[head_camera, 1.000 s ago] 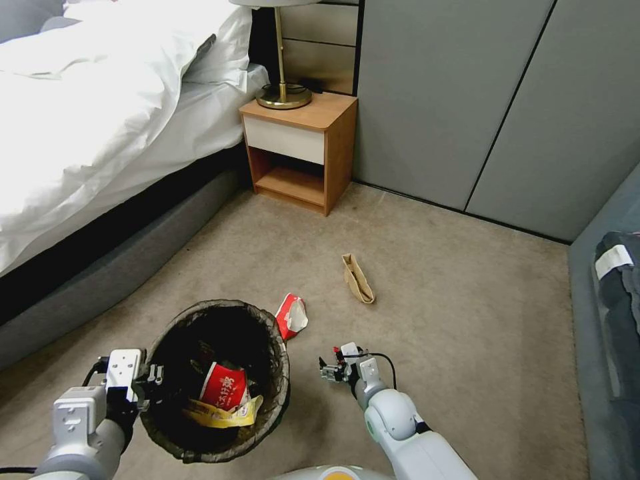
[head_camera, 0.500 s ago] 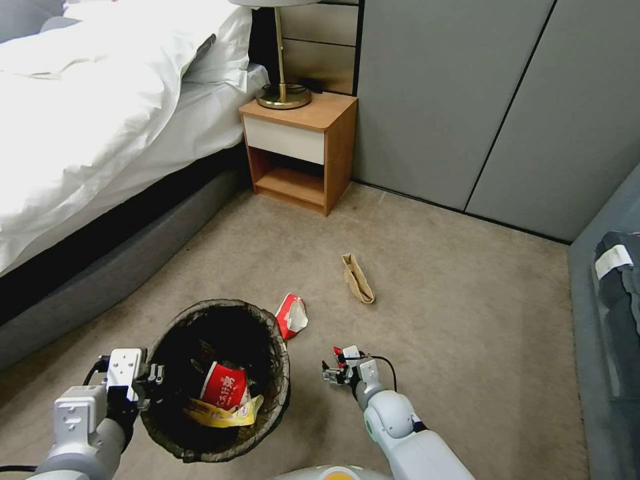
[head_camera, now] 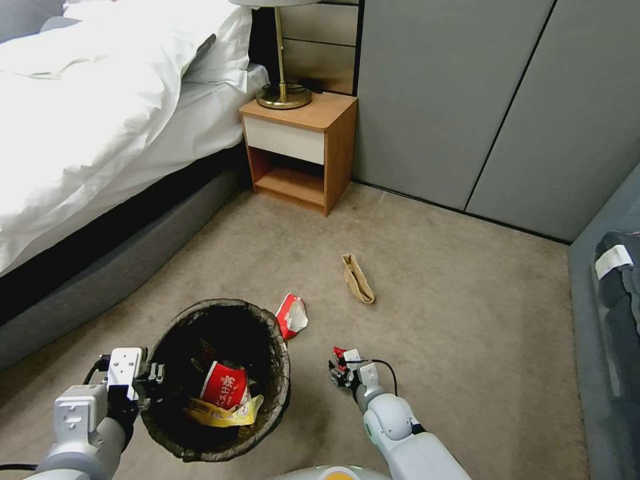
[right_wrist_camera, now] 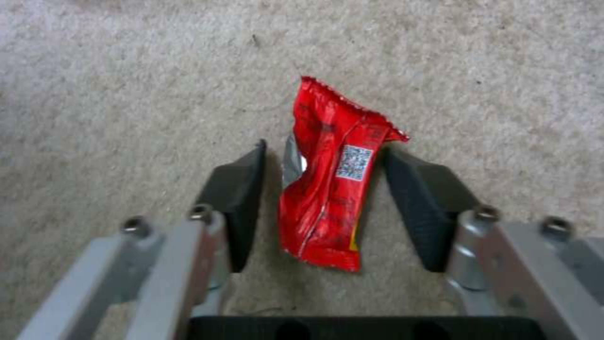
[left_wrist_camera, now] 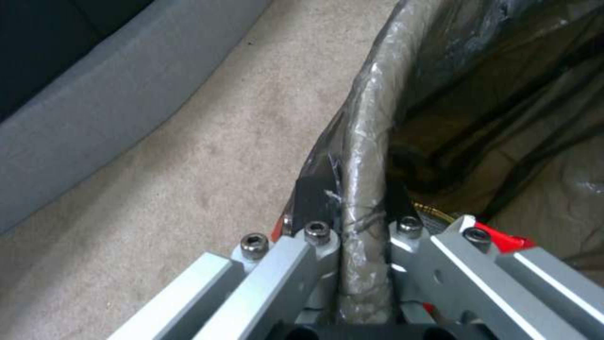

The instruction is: Pick up the trash bin, then pick up the garbage from the floor and place it into the trash bin.

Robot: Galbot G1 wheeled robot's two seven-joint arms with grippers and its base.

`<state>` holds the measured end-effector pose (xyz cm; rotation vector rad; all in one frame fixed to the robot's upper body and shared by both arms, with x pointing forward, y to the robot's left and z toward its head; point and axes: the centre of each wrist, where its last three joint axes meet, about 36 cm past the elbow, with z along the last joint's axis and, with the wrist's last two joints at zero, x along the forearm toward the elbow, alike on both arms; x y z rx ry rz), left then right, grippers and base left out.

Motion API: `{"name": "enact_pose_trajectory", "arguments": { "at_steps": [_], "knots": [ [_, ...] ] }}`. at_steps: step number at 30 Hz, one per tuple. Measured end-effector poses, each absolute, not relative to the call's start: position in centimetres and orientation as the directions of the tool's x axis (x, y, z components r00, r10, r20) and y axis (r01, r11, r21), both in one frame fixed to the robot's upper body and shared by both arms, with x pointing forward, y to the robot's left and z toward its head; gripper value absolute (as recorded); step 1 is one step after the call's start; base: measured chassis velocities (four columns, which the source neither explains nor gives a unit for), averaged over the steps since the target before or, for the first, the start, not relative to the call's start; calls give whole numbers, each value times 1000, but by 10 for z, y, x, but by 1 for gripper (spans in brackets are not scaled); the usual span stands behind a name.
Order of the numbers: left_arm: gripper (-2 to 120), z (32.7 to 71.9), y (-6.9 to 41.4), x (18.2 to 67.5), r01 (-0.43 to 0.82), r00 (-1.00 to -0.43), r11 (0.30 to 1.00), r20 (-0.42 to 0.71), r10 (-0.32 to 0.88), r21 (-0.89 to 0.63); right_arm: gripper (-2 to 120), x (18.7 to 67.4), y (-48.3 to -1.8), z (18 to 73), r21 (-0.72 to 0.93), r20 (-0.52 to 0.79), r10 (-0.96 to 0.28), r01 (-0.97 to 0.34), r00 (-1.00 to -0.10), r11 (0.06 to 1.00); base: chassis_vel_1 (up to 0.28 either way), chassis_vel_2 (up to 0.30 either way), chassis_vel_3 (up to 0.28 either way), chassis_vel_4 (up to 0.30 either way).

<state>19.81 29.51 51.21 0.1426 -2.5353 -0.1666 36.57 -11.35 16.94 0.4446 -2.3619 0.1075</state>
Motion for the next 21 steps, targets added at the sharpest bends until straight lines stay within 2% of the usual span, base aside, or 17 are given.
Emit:
{"name": "enact_pose_trajectory", "arguments": {
  "at_steps": [1, 2, 3, 6, 7, 9, 10, 12, 21],
  "knots": [
    [1, 512, 295, 198, -65, -821, 986, 553, -139, 151, 46, 366, -114, 169, 48, 673, -286, -346, -682, 937, 0, 0, 0, 0],
    [1, 512, 295, 198, -65, -822, 987, 552, -138, 150, 39, 366, -114, 169, 48, 675, -285, -345, -681, 938, 0, 0, 0, 0],
    [1, 512, 295, 198, -65, -822, 987, 552, -138, 150, 39, 366, -114, 169, 48, 675, -285, -345, -681, 938, 0, 0, 0, 0],
    [1, 512, 295, 199, -63, -823, 987, 551, -136, 149, 22, 366, -115, 167, 48, 676, -283, -342, -681, 938, 0, 0, 0, 0],
    [1, 512, 295, 199, -63, -823, 987, 551, -136, 149, 22, 366, -115, 167, 48, 676, -283, -342, -681, 938, 0, 0, 0, 0],
    [1, 512, 295, 199, -62, -824, 987, 550, -134, 148, 12, 366, -115, 167, 48, 676, -282, -341, -681, 939, 0, 0, 0, 0],
    [1, 512, 295, 199, -62, -824, 987, 550, -134, 148, 12, 366, -115, 167, 48, 676, -282, -341, -681, 939, 0, 0, 0, 0],
    [1, 513, 295, 199, -61, -826, 987, 549, -133, 147, 0, 366, -116, 167, 50, 676, -283, -341, -681, 939, 0, 0, 0, 0],
    [1, 512, 295, 199, -58, -825, 987, 550, -131, 148, 0, 366, -120, 169, 49, 667, -278, -332, -691, 942, 0, 0, 0, 0]
  ]
}}
